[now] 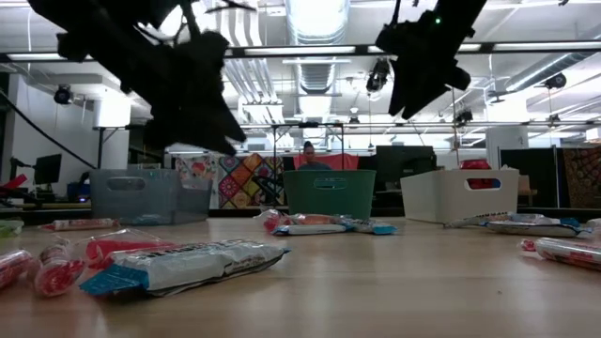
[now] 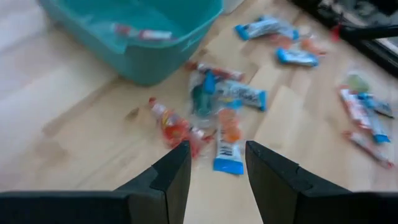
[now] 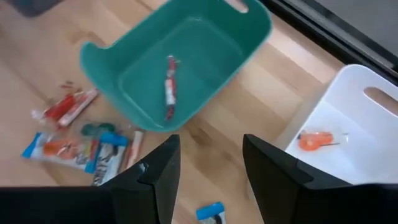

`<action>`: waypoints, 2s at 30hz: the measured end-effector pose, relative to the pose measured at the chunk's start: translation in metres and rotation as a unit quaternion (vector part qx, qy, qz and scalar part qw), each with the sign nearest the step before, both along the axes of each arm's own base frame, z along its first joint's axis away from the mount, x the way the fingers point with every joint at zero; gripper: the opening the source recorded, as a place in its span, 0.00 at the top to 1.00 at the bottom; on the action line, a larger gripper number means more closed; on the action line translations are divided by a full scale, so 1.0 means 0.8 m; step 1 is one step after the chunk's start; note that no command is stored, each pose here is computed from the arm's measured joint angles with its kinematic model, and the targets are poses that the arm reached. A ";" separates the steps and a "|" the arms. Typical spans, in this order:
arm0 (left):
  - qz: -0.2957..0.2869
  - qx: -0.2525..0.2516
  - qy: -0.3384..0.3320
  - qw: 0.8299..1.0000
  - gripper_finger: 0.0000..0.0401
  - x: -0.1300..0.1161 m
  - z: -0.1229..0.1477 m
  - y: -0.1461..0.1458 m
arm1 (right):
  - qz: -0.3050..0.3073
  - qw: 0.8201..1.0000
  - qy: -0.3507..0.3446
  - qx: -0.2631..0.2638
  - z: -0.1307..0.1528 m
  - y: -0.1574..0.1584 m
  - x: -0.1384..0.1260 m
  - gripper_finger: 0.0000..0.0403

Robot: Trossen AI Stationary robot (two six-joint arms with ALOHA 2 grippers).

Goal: Sort candy
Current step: Put the red gummy into the white bin

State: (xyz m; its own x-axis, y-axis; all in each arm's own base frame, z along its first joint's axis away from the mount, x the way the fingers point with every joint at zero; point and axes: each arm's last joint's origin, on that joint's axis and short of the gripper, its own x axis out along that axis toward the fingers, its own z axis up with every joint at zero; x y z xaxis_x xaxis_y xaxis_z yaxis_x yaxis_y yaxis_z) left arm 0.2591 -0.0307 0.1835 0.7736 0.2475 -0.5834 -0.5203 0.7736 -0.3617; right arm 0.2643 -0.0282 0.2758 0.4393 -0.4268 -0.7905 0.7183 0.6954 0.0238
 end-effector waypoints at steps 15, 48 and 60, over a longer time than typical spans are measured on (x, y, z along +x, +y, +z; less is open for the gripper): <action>0.041 -0.001 0.067 0.997 0.66 0.074 -0.039 -0.010 | 0.059 0.998 0.025 -0.028 0.001 0.007 0.001 0.59; 0.040 -0.001 0.162 0.986 0.98 0.097 -0.062 -0.004 | 0.082 0.995 0.039 -0.041 0.000 0.007 0.001 0.59; -0.064 0.084 0.143 0.984 1.00 0.077 0.003 -0.012 | 0.100 0.992 0.056 -0.049 -0.012 0.007 -0.002 0.59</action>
State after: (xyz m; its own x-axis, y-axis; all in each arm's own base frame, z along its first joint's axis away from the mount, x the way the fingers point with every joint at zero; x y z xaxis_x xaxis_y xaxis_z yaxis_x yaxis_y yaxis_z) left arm 0.3205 -0.0403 0.1856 0.6147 0.2705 -0.7409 -0.4773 0.8754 -0.0764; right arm 0.2631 -0.0225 0.2664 0.4338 -0.4175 -0.7985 0.5606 0.8188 -0.1237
